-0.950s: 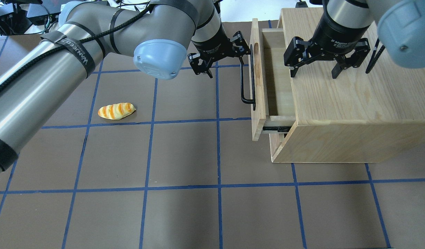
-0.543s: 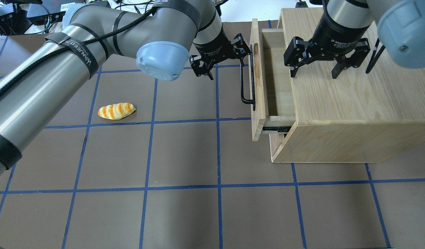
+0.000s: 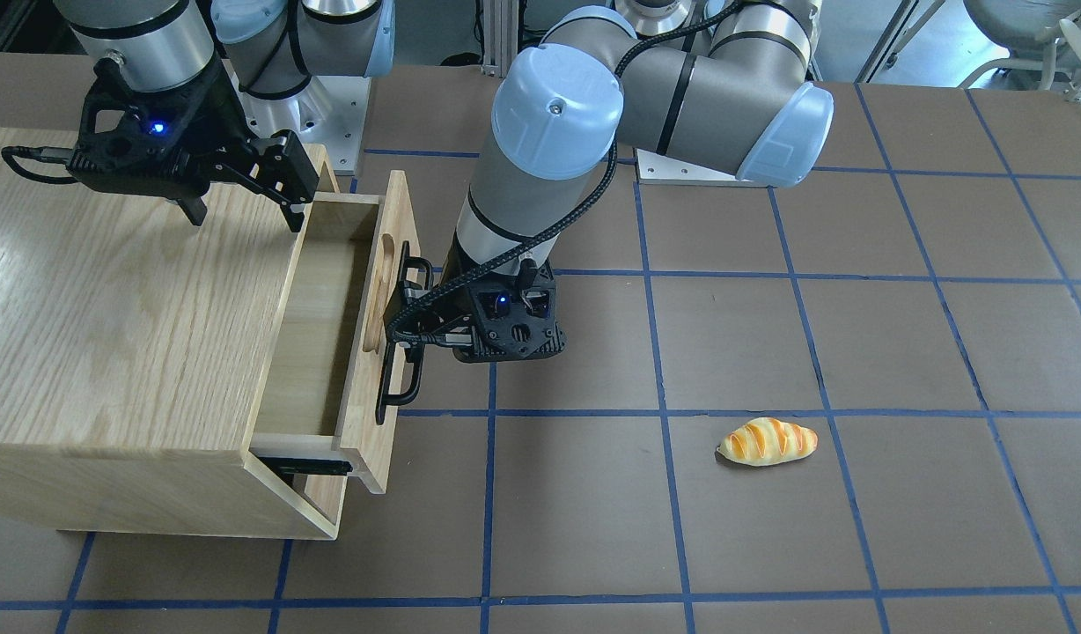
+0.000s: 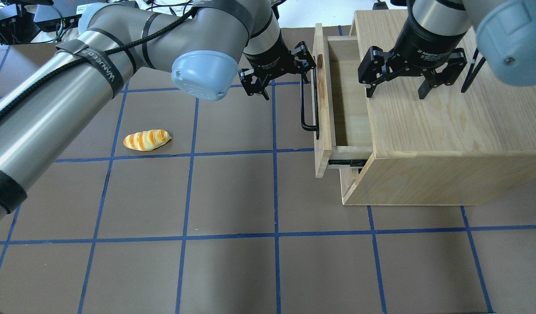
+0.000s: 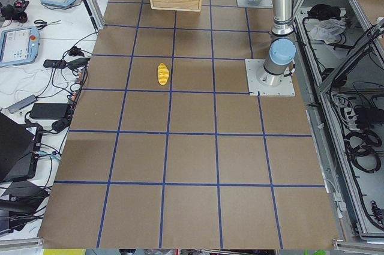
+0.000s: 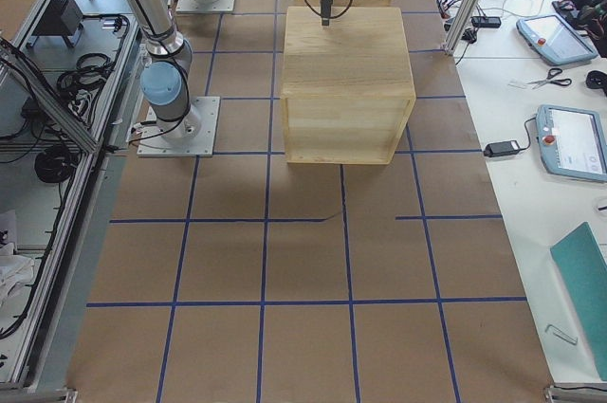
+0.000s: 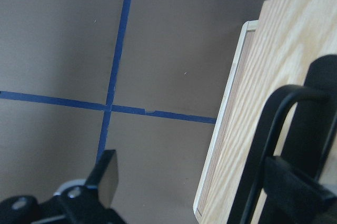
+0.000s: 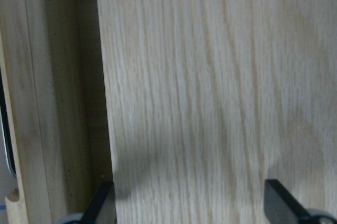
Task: Open upper drawer
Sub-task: 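Hold the drawer handle with the left gripper, pausing mid-pull, then pull the drawer farther out with the left gripper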
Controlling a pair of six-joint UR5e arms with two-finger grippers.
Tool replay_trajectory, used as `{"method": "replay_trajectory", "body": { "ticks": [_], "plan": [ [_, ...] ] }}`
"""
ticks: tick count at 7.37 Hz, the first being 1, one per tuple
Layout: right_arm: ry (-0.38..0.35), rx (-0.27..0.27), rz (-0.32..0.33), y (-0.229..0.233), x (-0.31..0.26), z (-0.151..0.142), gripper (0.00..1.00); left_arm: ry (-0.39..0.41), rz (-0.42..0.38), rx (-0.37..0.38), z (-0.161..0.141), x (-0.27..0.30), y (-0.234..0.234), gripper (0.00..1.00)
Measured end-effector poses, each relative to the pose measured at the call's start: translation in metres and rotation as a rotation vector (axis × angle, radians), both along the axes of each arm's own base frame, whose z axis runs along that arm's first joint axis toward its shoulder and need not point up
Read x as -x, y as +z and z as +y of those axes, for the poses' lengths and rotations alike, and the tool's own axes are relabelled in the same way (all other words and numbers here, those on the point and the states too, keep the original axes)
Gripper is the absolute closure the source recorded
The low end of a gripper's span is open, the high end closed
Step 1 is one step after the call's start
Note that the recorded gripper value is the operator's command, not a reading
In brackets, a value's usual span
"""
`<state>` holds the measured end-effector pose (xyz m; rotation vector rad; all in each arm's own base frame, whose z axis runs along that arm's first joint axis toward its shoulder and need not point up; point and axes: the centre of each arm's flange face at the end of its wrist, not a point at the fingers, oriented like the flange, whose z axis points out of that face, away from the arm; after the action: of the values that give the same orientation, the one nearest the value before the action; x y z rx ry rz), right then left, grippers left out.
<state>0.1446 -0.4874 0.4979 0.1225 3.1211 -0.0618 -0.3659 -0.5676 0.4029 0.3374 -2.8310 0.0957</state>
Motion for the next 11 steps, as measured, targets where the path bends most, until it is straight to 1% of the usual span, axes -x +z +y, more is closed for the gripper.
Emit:
{"method": "replay_trajectory", "body": {
  "ticks": [2, 6, 11],
  "plan": [
    [0.0, 0.0, 0.0, 0.0, 0.0, 0.0, 0.0, 0.012, 0.004, -0.005, 0.0, 0.0, 0.001, 0.0],
    [0.0, 0.0, 0.0, 0.0, 0.0, 0.0, 0.0, 0.006, 0.004, -0.013, -0.003, 0.002, -0.009, 0.0],
    [0.0, 0.0, 0.001, 0.0, 0.0, 0.0, 0.0, -0.007, -0.046, 0.018, -0.009, -0.01, -0.006, 0.0]
  ]
}}
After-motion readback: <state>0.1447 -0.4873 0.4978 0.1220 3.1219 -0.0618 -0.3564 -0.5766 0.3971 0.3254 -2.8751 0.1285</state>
